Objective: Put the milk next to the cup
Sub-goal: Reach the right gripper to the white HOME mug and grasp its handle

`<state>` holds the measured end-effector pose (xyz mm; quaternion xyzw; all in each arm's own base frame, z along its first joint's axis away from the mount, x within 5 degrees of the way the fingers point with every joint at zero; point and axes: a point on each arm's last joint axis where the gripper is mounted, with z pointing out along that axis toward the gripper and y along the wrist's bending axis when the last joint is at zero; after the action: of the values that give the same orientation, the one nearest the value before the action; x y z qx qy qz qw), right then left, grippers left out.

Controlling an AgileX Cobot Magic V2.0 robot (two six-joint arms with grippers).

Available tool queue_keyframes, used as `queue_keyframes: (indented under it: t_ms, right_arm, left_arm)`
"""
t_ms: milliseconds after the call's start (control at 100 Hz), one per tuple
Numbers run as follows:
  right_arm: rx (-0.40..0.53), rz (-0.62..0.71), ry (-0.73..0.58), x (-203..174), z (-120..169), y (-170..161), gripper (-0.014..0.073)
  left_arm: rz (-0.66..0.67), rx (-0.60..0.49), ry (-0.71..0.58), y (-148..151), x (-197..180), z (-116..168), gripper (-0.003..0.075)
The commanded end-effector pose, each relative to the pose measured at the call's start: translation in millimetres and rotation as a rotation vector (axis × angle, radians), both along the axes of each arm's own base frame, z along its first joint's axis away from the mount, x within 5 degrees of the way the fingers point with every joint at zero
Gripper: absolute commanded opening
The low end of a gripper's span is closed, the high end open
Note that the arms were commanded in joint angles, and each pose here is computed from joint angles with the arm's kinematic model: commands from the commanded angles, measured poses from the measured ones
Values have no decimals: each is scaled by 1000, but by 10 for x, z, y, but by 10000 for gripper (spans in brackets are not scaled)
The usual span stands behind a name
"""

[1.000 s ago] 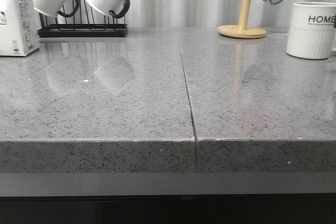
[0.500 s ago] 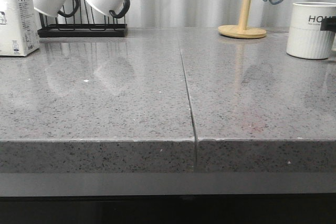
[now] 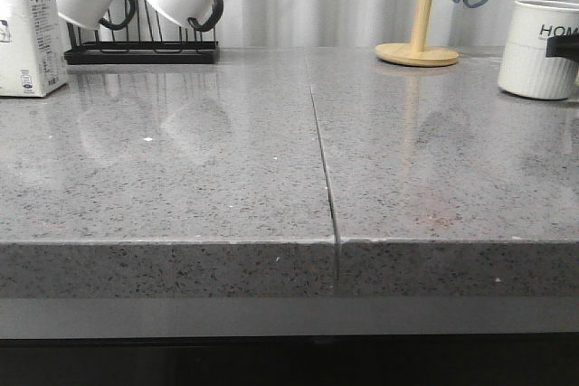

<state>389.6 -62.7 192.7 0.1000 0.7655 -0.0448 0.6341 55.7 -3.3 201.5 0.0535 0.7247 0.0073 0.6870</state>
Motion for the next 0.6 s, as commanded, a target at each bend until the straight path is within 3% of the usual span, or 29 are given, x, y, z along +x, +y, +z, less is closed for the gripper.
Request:
queue_keyframes:
  t_ms: [0, 170, 320, 590]
  right_arm:
    - [-37, 15, -136, 7, 375, 20, -66]
    - [-36, 93, -161, -54, 620, 318, -66]
    - [-25, 222, -179, -154, 851, 801, -66]
    - [-6, 419, -215, -301, 953, 1525, -66]
  left_arm:
    - [-2, -7, -57, -2, -2, -72, -20]
    - [-2, -7, -57, -2, -2, -72, -20]
    - [-2, -7, -57, -2, -2, -72, -20]
    - [-2, -7, -57, -2, -2, -72, -20]
